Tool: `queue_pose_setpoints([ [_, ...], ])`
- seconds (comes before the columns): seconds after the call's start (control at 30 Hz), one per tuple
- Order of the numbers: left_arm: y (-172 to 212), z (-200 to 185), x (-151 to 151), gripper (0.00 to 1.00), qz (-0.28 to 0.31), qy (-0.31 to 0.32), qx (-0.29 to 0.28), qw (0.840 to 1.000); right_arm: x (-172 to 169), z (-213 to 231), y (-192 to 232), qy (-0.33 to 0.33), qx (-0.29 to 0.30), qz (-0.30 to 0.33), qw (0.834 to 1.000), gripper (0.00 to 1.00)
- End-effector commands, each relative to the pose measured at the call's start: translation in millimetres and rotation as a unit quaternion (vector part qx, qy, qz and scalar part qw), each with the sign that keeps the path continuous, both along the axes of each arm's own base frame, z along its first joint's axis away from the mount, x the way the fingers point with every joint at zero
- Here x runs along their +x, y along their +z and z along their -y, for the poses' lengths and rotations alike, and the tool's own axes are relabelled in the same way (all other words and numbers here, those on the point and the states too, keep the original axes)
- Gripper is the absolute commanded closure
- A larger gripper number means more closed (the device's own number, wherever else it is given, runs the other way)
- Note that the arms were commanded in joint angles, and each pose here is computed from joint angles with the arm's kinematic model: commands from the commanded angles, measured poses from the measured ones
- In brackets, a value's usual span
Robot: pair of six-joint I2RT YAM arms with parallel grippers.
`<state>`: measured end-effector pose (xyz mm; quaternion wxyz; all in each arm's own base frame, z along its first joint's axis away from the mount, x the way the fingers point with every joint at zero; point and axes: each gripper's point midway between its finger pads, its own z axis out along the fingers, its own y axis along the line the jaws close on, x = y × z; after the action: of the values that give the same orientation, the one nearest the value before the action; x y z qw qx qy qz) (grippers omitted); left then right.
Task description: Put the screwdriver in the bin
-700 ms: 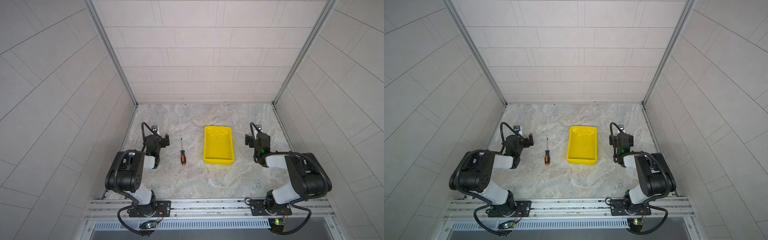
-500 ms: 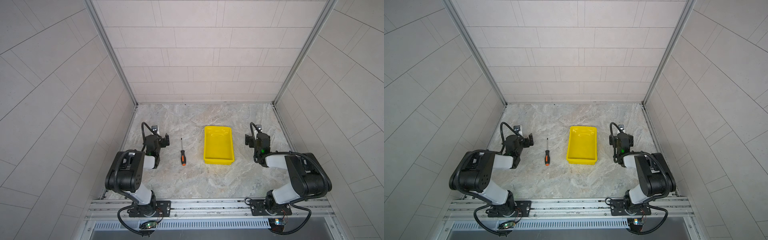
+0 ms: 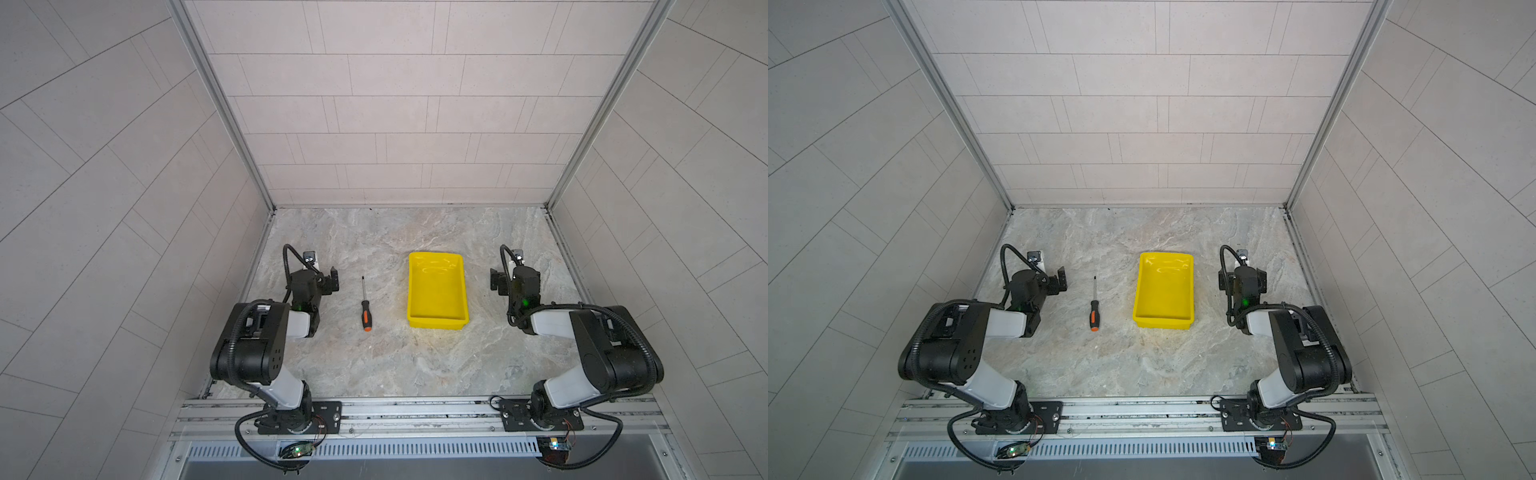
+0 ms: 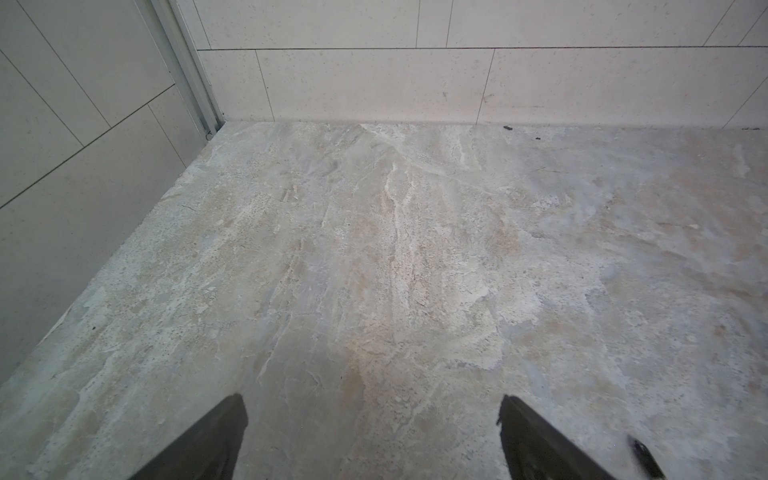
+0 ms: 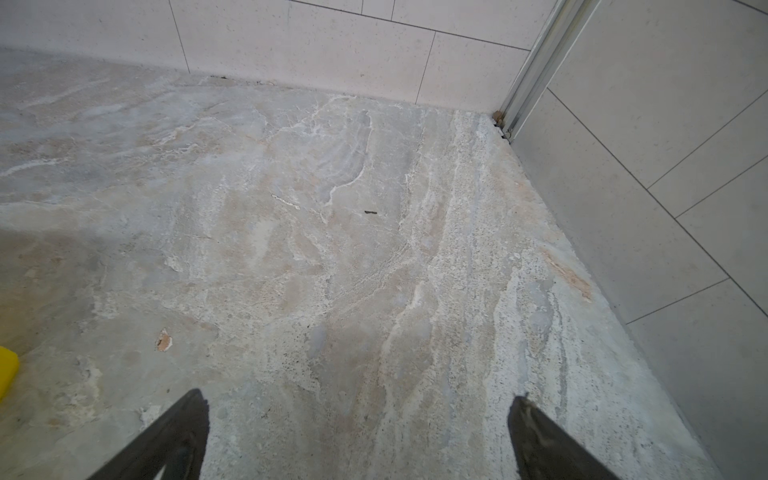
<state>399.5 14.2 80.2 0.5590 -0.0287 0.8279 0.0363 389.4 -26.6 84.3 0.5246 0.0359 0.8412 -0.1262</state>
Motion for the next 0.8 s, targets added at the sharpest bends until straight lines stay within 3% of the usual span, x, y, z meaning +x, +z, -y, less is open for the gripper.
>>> queue_pose_setpoints([
  [0.0, 5, 0, 3, 0.00, 0.008, -0.003, -0.003, 1.000, -2, -2, 7, 0.000, -0.007, 0.016, 1.000, 0.00],
  [0.2, 5, -2, 3, 0.00, 0.009, 0.000, -0.007, 1.000, -12, -8, 12, 0.000, -0.028, 0.040, 0.999, 0.00],
  [0.33, 6, -17, -4, 0.00, 0.013, 0.036, -0.007, 0.999, -7, -5, 10, -0.001, -0.023, 0.027, 0.999, 0.00],
  [0.43, 12, -35, -12, 0.00, 0.030, 0.094, -0.002, 0.995, 2, 4, 3, 0.007, 0.023, 0.007, 1.000, 0.00],
  [0.6, 41, -53, -34, 0.00, 0.037, 0.171, 0.011, 0.985, 2, 3, 3, 0.007, 0.020, 0.006, 1.000, 0.00],
  [0.77, 84, -56, -56, 0.00, -0.005, 0.226, -0.070, 0.972, 2, 3, 15, 0.003, 0.022, -0.019, 1.000, 0.00],
])
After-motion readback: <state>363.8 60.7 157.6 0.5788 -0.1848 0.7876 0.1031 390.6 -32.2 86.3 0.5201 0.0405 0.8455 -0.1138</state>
